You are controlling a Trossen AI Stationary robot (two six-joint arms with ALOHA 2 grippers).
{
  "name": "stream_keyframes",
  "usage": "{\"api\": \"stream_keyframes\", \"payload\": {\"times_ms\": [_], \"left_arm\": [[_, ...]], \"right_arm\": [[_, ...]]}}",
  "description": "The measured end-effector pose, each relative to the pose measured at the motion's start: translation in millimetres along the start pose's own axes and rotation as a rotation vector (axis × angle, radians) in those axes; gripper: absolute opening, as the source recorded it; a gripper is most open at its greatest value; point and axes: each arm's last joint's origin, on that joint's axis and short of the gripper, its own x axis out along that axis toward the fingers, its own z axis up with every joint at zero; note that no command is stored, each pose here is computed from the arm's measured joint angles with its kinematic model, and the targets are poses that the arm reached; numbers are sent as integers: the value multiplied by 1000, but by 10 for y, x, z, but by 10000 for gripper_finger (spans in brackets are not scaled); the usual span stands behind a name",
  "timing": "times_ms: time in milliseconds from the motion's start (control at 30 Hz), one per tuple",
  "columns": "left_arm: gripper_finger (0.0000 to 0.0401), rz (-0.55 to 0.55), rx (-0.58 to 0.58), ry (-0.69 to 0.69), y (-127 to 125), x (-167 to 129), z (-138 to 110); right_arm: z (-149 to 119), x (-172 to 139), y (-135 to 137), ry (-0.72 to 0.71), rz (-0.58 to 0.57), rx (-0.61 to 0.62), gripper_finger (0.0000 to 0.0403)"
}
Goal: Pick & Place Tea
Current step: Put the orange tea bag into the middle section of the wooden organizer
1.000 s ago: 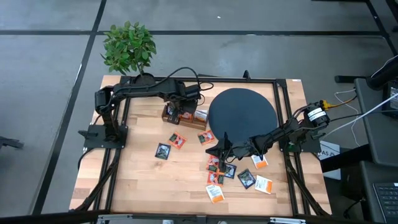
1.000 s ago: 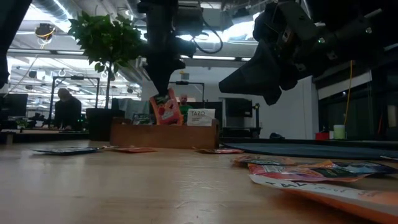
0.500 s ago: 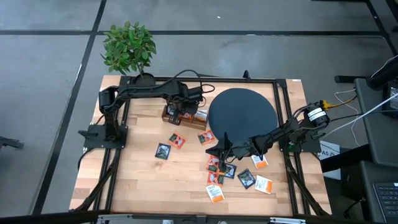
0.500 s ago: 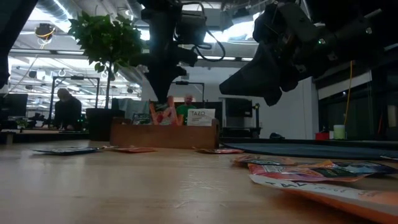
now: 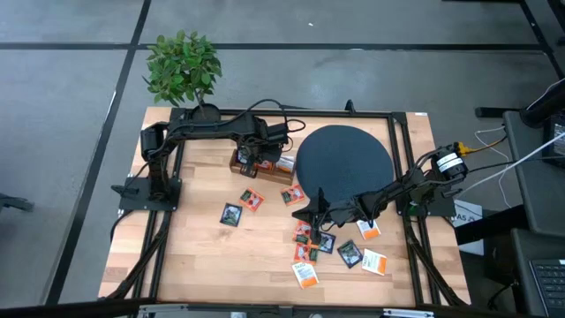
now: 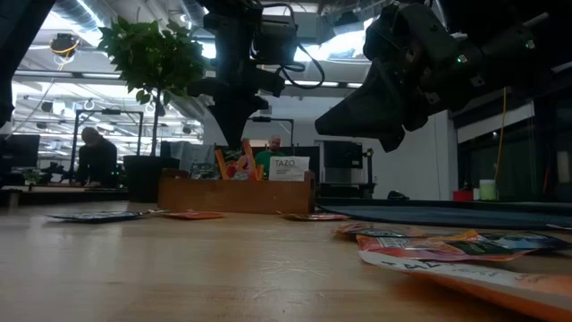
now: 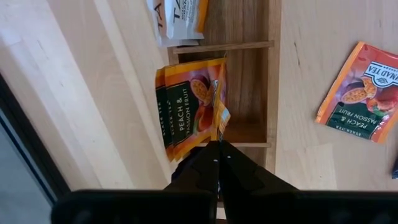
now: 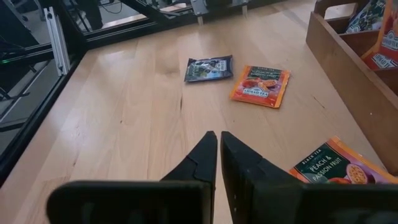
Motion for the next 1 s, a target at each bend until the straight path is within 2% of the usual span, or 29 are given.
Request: {"api": "stream_keyframes", "payload": {"times_ms": [1000], "left_arm": [[2, -13, -19, 25, -11, 72, 19]], "right_arm": [[0, 0, 0, 0, 1, 0, 25]]}}
